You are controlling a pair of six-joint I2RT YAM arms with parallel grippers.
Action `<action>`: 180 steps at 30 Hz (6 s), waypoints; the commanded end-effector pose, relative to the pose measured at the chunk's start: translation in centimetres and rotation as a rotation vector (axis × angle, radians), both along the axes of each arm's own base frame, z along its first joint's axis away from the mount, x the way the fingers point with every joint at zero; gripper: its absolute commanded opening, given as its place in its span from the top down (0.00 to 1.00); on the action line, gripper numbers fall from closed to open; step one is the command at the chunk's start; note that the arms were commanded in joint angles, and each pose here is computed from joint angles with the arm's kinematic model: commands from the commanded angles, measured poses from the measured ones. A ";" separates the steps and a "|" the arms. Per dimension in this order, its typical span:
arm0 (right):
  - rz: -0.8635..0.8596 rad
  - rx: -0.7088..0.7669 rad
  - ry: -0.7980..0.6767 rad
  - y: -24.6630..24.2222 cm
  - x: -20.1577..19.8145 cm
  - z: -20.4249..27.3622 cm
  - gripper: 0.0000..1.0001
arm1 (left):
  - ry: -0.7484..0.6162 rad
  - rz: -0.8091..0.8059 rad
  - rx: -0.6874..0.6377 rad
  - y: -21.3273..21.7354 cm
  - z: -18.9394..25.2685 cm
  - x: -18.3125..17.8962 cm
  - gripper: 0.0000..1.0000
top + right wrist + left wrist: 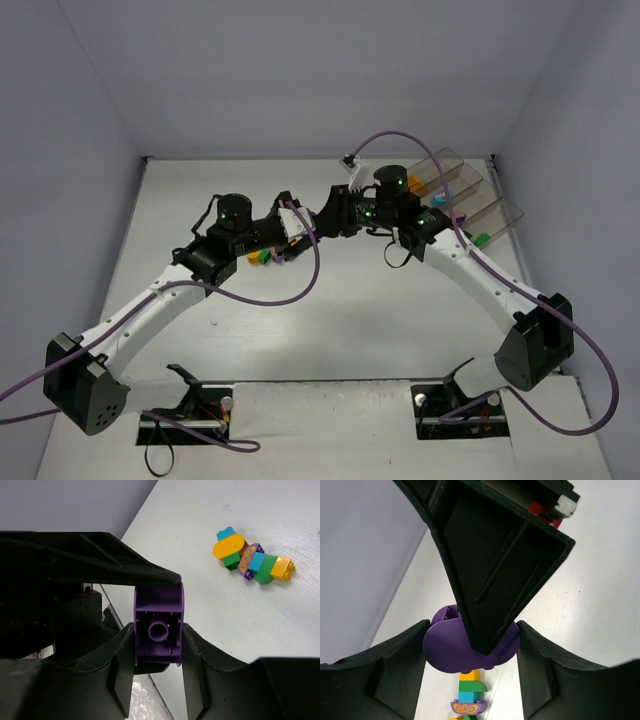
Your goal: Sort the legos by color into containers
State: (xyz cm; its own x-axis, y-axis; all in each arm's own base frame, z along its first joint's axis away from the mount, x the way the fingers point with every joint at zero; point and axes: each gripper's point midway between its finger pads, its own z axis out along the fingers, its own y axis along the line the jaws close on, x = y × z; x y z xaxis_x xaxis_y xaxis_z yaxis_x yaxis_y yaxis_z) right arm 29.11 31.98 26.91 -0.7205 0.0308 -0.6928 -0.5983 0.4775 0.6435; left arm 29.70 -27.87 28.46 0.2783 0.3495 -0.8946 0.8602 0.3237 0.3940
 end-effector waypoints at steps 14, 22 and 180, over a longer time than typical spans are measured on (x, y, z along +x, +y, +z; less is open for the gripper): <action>-1.159 -0.384 -0.051 -30.0 14.1 -4.9 0.99 | 0.358 0.662 -0.229 8.6 -2.9 0.3 0.11; -1.394 -0.497 0.062 -40.9 18.0 -9.0 0.97 | 0.433 0.817 -0.319 12.3 -5.4 -2.3 0.11; 0.022 0.100 -0.325 9.1 3.4 1.5 0.76 | 1.136 0.867 -1.145 9.3 2.8 4.7 1.00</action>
State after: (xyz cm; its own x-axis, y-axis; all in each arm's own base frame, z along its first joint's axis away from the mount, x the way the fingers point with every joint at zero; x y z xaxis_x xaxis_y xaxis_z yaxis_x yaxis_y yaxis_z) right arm 32.40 40.33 24.30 -0.5597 0.0276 -0.8283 -0.7256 0.4665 0.5059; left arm 34.61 -18.21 27.33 -0.5016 -0.7976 -0.3351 -0.1445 0.4591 -0.8766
